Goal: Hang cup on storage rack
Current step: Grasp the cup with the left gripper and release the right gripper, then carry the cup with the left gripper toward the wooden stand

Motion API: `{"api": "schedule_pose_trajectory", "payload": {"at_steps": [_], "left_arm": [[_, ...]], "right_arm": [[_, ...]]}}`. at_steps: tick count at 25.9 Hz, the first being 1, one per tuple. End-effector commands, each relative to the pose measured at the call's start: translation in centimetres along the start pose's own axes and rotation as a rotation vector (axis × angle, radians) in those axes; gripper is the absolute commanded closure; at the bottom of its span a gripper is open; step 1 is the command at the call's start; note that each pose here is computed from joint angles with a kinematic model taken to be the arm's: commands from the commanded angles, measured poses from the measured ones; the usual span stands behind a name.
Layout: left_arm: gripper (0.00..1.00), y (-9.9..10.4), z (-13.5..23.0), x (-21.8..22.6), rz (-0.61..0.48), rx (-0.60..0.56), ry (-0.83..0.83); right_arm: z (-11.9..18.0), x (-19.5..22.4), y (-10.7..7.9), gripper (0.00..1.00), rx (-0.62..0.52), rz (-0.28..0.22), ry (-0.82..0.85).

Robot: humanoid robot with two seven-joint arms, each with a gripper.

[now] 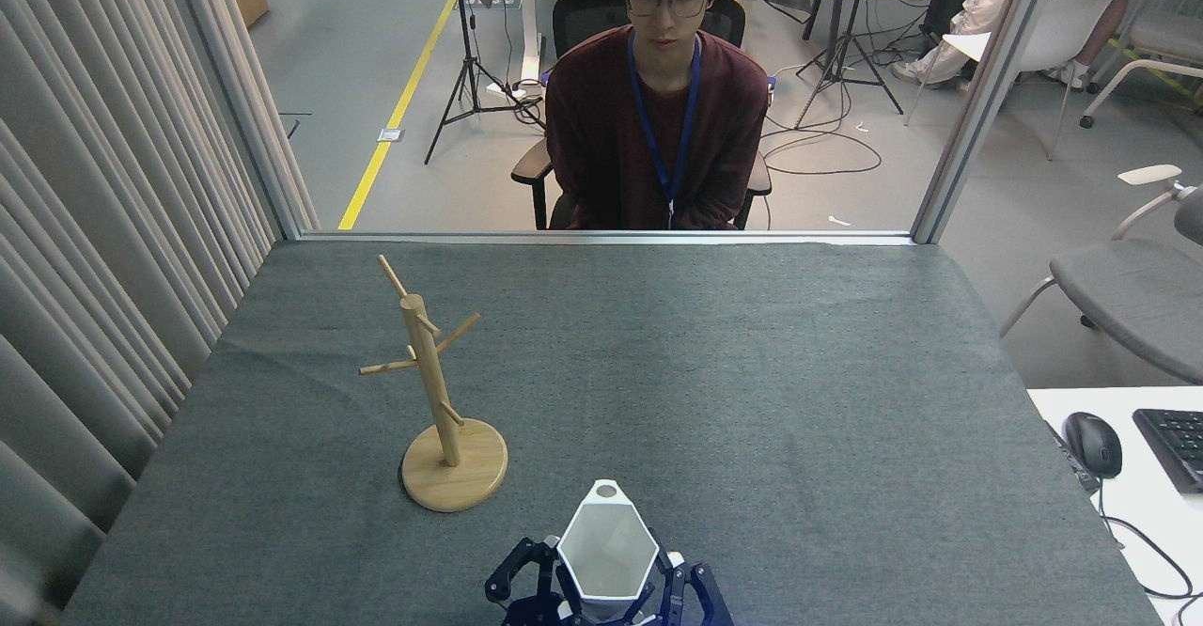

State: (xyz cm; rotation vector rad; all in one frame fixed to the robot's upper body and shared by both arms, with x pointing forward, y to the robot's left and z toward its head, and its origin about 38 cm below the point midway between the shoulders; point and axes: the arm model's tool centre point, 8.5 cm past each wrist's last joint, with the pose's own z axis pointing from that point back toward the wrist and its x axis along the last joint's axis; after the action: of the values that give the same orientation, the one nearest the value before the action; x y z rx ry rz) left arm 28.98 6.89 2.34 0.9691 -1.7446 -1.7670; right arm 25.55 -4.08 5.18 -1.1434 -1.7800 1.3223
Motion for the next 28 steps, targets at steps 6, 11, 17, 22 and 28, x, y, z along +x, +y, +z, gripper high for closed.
{"api": "schedule_pose_trajectory", "payload": {"at_steps": [6,11,17,22,28], "left_arm": [[0.57,0.5,0.1,-0.4,-0.016,0.003,-0.004],[0.57,0.4,0.1,-0.4,-0.018,-0.001,0.000],[0.57,0.5,0.1,-0.5,-0.023,-0.003,0.001],[0.57,0.4,0.1,-0.5,-0.025,-0.007,0.004],[0.57,0.3,0.4,-0.8,-0.027,-0.007,0.030]], "right_arm": [[0.0,0.0,0.0,0.13,-0.001,-0.001,0.002],[0.0,0.0,-0.4,0.02,-0.036,-0.002,0.002],[-0.8,-0.1,-3.2,0.02,-0.144,-0.011,-0.006],[-2.1,-1.2,-7.3,0.02,-0.280,-0.090,0.036],[-1.4,-18.4,-3.0,0.02,-0.147,-0.305,0.658]]}}
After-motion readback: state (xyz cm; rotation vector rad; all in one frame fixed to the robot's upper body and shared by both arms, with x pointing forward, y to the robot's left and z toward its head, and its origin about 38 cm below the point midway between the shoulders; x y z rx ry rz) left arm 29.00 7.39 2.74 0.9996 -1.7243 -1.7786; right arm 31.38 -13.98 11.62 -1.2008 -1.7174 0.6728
